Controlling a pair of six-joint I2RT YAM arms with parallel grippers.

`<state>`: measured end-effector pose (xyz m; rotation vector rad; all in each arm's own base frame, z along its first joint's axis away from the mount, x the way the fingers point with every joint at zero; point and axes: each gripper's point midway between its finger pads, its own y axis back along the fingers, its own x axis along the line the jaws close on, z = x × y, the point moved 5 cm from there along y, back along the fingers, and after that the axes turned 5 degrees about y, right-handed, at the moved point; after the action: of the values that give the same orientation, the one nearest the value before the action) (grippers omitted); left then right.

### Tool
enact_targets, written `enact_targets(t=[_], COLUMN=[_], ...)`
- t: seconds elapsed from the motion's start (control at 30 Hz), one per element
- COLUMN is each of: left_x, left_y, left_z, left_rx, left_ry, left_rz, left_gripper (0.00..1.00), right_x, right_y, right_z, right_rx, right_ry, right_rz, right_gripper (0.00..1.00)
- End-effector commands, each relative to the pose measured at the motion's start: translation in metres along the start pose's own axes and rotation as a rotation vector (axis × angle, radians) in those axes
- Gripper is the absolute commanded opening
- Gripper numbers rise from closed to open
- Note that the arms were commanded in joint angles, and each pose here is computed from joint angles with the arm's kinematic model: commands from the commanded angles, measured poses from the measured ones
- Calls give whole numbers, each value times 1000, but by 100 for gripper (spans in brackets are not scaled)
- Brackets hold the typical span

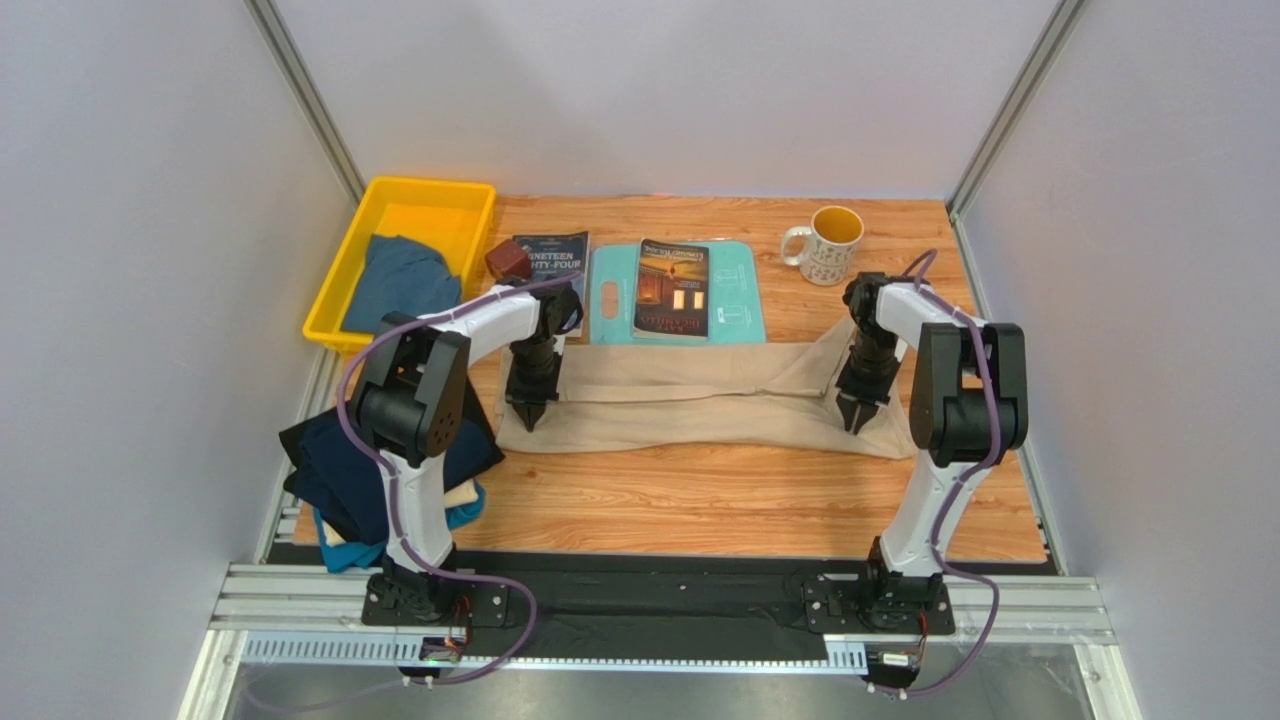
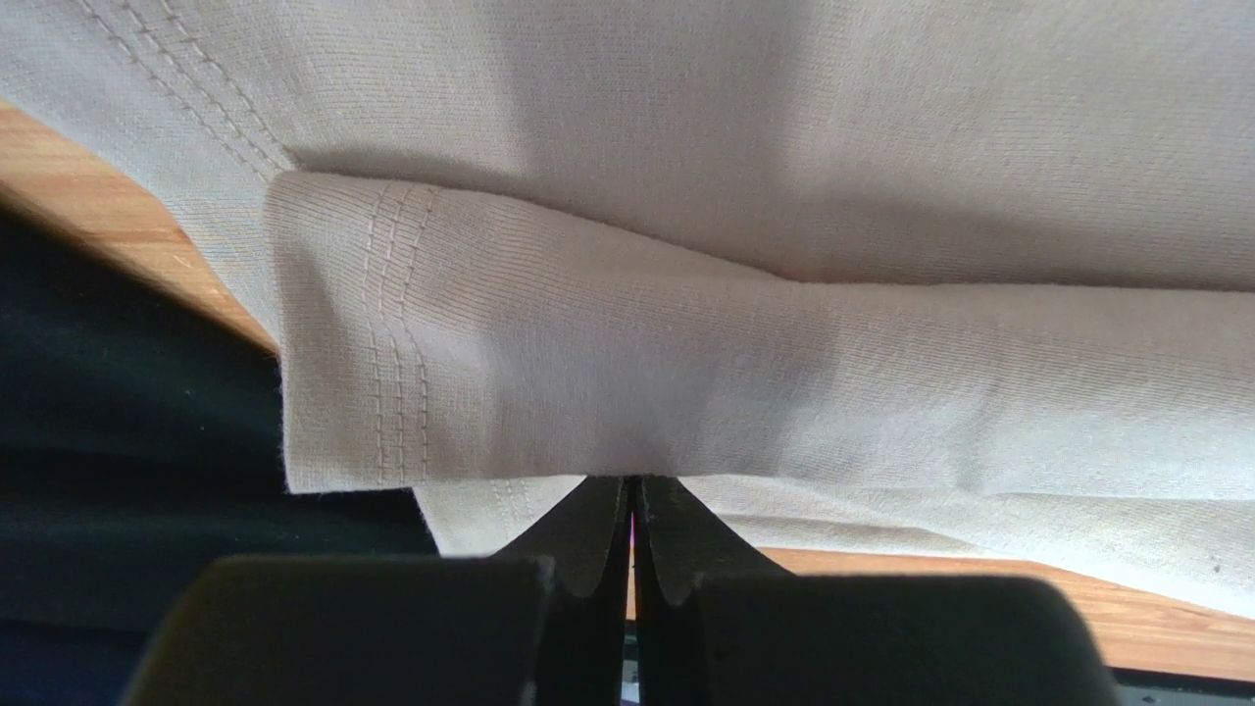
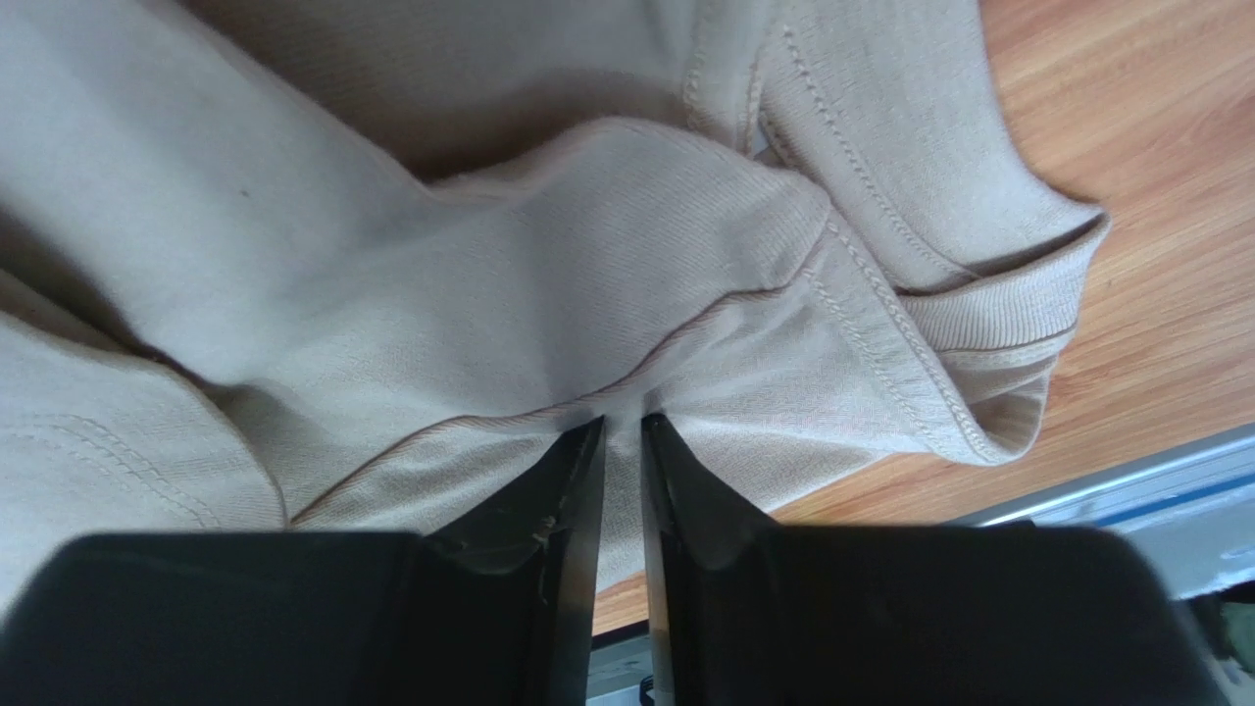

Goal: Fold and stack the t-shirts
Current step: Fold the tshirt

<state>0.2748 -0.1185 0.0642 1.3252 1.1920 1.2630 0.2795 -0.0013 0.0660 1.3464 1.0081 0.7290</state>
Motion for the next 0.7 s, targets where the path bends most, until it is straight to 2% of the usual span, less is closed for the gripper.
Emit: enact_targets(t=[0.0, 0.03, 0.13, 0.67], left_x=[3, 4, 3, 17], left_y=[-1, -1, -6, -22], left_z=[-10, -11, -16, -50], left_rx=[35, 38, 63, 151], left_ry=[-8, -10, -9, 20], left_rz=[8, 8, 5, 18], left_gripper=[0, 0, 0, 0], right_x=[-3, -3, -4, -36], right_y=[-13, -13, -14, -11], right_z=[21, 22, 25, 37], right_rx=[-58, -58, -58, -58], right_ry=[-21, -20, -13, -68], right_rz=[-93, -96, -111, -223], right_gripper=[17, 10, 1, 0])
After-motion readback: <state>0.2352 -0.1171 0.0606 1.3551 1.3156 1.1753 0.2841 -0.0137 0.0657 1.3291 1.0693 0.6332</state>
